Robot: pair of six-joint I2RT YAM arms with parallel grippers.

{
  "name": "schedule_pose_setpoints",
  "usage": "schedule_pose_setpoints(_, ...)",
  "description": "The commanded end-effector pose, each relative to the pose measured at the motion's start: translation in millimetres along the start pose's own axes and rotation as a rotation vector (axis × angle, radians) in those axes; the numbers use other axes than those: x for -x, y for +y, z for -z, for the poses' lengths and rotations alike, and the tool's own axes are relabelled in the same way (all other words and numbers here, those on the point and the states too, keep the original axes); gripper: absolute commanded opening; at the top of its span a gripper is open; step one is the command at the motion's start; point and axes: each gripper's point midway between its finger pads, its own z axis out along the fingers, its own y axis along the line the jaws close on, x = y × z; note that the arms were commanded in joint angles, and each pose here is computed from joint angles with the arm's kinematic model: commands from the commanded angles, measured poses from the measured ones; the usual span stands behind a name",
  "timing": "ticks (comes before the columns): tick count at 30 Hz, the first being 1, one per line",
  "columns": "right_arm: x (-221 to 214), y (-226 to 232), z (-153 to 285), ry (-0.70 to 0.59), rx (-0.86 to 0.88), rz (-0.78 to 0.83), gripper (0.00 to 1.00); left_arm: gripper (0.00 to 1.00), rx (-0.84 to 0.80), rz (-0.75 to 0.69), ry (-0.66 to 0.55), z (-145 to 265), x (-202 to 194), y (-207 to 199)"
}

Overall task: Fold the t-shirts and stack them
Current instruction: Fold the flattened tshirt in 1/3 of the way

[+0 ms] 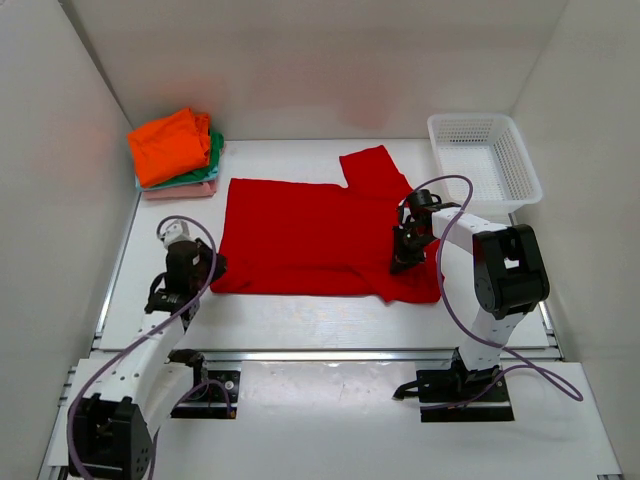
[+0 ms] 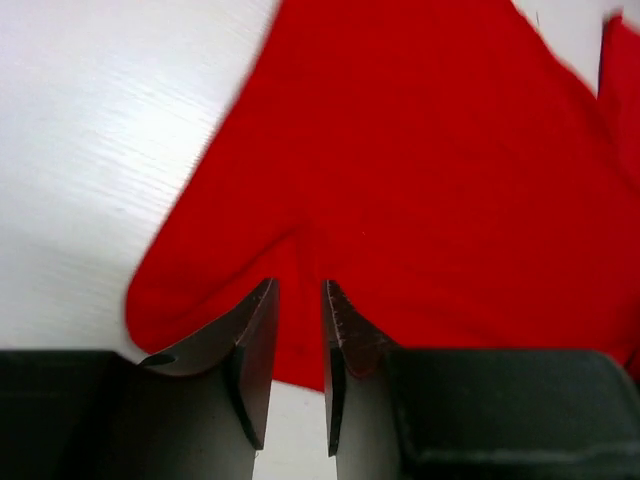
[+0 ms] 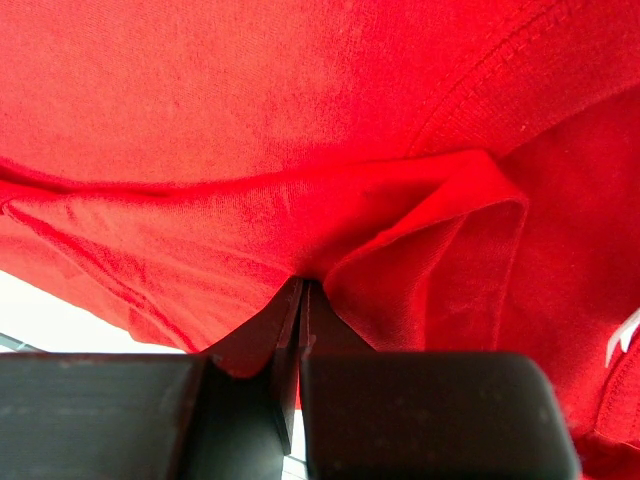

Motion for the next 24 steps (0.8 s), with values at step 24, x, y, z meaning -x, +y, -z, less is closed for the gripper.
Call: schedule_pose_setpoints(24,-31.8,-50.0,-31.6,0.102,-0.209,0.021,0.0,0.56,0.048,-0.688,0.425,-24.2,-75.1,-22.7)
